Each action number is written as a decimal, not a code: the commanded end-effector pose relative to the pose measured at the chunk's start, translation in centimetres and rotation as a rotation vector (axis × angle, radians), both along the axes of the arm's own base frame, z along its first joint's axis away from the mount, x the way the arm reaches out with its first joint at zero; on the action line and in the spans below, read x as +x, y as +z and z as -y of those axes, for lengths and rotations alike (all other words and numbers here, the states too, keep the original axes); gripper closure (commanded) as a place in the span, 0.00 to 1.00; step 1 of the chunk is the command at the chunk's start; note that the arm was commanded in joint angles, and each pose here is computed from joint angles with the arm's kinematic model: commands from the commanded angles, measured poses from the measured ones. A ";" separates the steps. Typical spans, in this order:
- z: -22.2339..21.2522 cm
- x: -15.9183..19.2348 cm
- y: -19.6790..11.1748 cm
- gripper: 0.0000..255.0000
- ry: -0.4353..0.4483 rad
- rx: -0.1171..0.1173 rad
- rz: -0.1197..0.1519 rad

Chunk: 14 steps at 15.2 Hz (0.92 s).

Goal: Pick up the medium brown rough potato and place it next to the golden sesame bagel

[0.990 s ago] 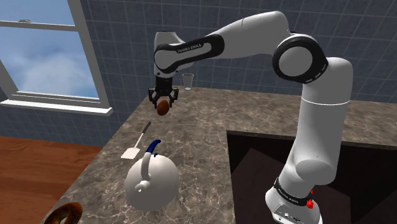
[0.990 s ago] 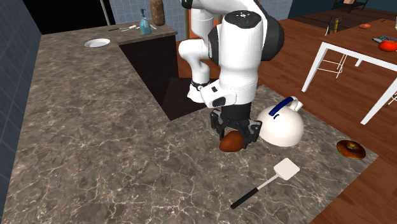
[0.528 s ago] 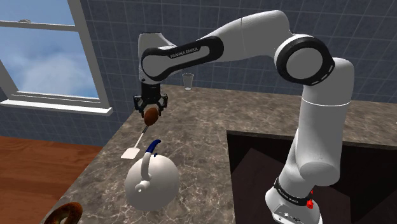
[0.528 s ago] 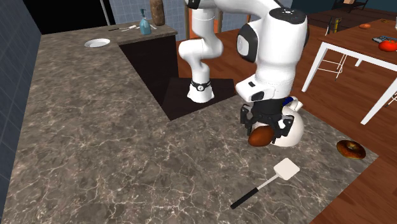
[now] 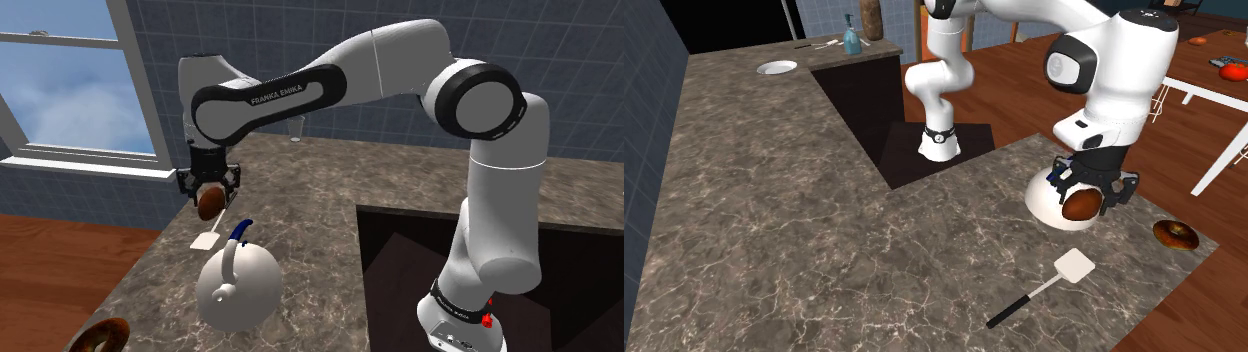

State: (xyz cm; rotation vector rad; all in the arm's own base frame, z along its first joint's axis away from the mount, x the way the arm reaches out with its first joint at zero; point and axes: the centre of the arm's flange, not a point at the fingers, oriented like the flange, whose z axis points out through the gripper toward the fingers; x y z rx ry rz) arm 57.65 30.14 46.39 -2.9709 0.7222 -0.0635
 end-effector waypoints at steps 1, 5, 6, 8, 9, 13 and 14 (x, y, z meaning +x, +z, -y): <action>-2.4 -1.0 0.0 1.00 -0.001 0.000 0.000; -7.5 -2.5 0.1 1.00 -0.001 0.000 0.000; -8.8 -2.9 0.1 1.00 -0.001 0.000 0.000; -11.3 -3.6 0.1 1.00 -0.001 0.000 0.000; -12.6 -4.0 0.1 1.00 -0.001 0.000 0.000; -15.9 -5.0 -0.4 1.00 -0.001 0.000 0.000; -15.9 -5.0 -1.0 1.00 -0.001 0.000 0.000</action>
